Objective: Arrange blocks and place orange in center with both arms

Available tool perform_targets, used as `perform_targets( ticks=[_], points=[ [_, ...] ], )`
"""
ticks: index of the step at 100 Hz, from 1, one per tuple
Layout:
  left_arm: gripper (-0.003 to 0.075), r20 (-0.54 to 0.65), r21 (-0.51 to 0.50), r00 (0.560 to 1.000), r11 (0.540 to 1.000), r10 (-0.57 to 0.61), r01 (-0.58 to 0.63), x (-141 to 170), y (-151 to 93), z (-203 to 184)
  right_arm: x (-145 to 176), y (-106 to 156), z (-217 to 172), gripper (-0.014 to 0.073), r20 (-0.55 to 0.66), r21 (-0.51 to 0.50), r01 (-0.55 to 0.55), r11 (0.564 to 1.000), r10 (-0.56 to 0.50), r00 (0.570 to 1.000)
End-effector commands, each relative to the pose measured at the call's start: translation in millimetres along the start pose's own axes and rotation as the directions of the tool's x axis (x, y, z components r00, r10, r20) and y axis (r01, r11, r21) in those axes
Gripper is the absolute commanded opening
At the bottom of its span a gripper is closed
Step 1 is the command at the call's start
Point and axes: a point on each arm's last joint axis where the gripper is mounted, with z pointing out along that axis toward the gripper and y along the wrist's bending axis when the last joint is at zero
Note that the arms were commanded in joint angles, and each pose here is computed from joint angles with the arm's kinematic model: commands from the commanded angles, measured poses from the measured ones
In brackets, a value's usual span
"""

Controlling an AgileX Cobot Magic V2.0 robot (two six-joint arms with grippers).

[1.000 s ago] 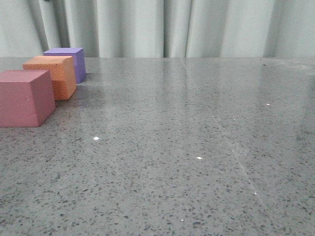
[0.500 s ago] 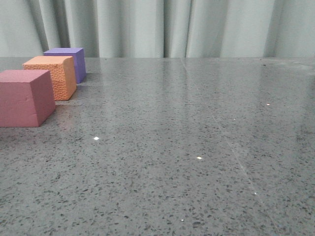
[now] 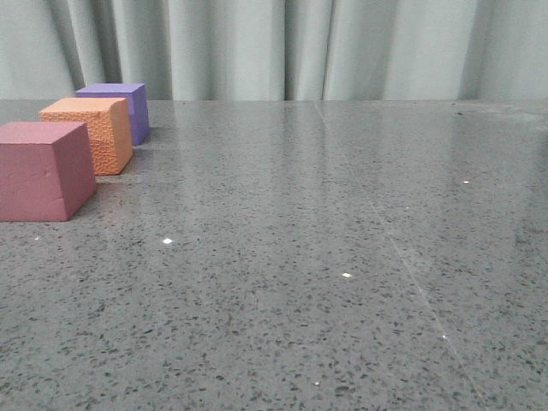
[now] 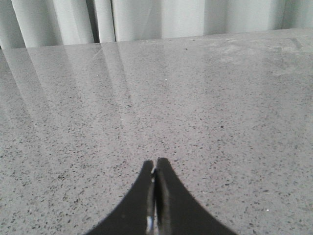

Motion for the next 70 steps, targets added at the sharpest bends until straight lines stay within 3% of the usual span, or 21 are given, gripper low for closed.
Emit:
perform_targets(
  ticks=[1, 70],
  points=[
    [-0.0019, 0.069, 0.030, 0.997, 0.999, 0.014, -0.016, -10.2, -3.0, -2.1, -13.2, 1.9, -3.3, -0.0067, 0.121, -0.015, 0.010, 1.000, -0.008, 0.993],
    [-0.0019, 0.074, 0.031, 0.997, 0.999, 0.022, -0.025, -10.0, -3.3, -1.4, -13.2, 1.9, -3.3, -0.0067, 0.121, -0.015, 0.010, 1.000, -0.008, 0.993]
  ],
)
